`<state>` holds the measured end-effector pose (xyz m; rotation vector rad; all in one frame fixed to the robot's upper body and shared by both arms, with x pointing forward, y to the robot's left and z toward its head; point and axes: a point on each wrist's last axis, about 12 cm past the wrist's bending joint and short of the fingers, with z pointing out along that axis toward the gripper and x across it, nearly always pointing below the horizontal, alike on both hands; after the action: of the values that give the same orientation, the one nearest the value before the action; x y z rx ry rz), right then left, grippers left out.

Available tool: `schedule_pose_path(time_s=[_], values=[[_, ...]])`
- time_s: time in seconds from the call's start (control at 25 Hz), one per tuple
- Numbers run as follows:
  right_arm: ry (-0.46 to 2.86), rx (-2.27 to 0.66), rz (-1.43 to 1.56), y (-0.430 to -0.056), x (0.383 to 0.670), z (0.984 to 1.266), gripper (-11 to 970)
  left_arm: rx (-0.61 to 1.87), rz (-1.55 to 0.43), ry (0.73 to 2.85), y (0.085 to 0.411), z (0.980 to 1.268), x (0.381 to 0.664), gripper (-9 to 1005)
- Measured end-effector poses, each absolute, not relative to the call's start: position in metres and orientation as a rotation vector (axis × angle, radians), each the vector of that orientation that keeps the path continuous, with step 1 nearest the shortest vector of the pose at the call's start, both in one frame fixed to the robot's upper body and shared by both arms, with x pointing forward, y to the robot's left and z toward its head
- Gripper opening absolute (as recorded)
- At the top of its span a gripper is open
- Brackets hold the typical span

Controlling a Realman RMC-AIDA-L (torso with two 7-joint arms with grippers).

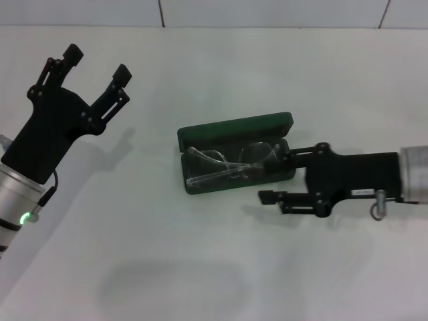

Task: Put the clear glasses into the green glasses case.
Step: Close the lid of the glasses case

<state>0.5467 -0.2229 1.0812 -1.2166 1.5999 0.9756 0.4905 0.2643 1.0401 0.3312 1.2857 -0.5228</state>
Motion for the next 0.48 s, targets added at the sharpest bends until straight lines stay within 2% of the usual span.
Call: schedule_pose_path(time_s=[0.48], values=[[1.571,-1.257,0.891,-0.18,0.559,1.068,533,0.397,-0.44,1.273,0.265,1.038,0.488,875]])
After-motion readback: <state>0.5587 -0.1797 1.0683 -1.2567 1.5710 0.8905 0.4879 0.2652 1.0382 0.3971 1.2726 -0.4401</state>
